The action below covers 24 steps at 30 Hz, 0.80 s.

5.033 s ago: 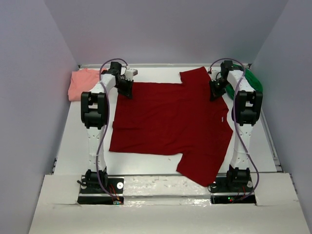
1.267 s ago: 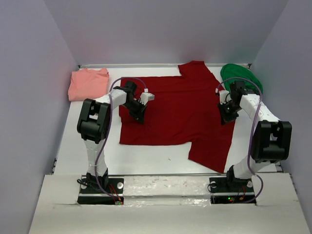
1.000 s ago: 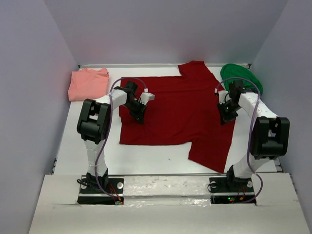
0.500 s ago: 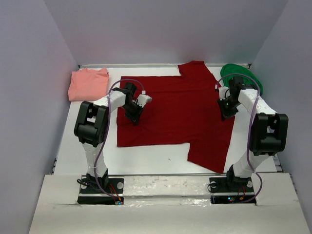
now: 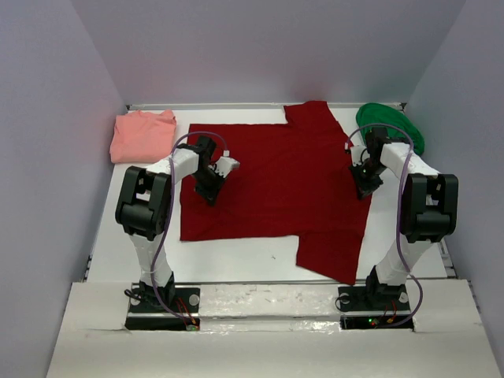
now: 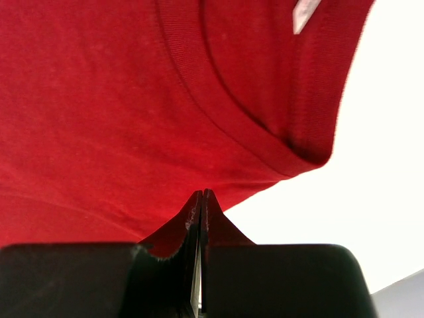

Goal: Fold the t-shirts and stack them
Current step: Flatten out the tshirt

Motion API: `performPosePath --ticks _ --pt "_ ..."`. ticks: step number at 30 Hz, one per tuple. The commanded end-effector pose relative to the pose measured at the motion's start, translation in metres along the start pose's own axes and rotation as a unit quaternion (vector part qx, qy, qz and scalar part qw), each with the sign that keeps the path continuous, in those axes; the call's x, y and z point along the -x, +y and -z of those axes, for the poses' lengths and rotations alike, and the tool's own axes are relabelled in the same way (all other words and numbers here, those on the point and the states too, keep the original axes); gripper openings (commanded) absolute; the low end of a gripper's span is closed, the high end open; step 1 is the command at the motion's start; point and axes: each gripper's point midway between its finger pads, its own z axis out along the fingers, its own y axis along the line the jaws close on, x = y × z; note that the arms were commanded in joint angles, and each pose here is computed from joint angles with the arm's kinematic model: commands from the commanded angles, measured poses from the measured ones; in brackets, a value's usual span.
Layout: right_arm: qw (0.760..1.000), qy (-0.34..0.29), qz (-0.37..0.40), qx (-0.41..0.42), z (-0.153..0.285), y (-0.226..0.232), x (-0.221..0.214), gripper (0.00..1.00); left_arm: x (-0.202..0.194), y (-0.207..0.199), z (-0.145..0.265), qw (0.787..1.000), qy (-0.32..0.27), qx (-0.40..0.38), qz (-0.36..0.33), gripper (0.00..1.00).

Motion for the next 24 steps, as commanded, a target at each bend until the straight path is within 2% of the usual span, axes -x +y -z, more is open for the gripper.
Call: performPosePath --ticks 1,8,14,16,24 --pt "1.000 -0.017 0.012 -0.018 0.006 -0.007 0.010 0.00 -0.051 0.010 -0.005 0.996 0.088 0.023 0.010 0.00" --pt "1.000 -0.017 0.009 -0.018 0.004 -0.008 0.012 0.00 -0.055 0.016 -0.006 0.995 0.092 0.026 0.016 0.00" --pt "0.996 -0.085 0.007 0.011 0.011 -0.006 0.063 0.00 -0.052 0.014 -0.008 0.996 0.087 0.021 0.015 0.00" --pt "0.996 -0.081 -0.003 0.031 0.006 -0.006 0.080 0.00 -0.052 0.012 -0.008 0.996 0.087 0.016 0.017 0.00" --pt "0.997 -0.034 -0.009 0.068 -0.026 -0.004 0.089 0.00 -0.052 0.008 -0.006 0.996 0.082 0.008 0.017 0.00"
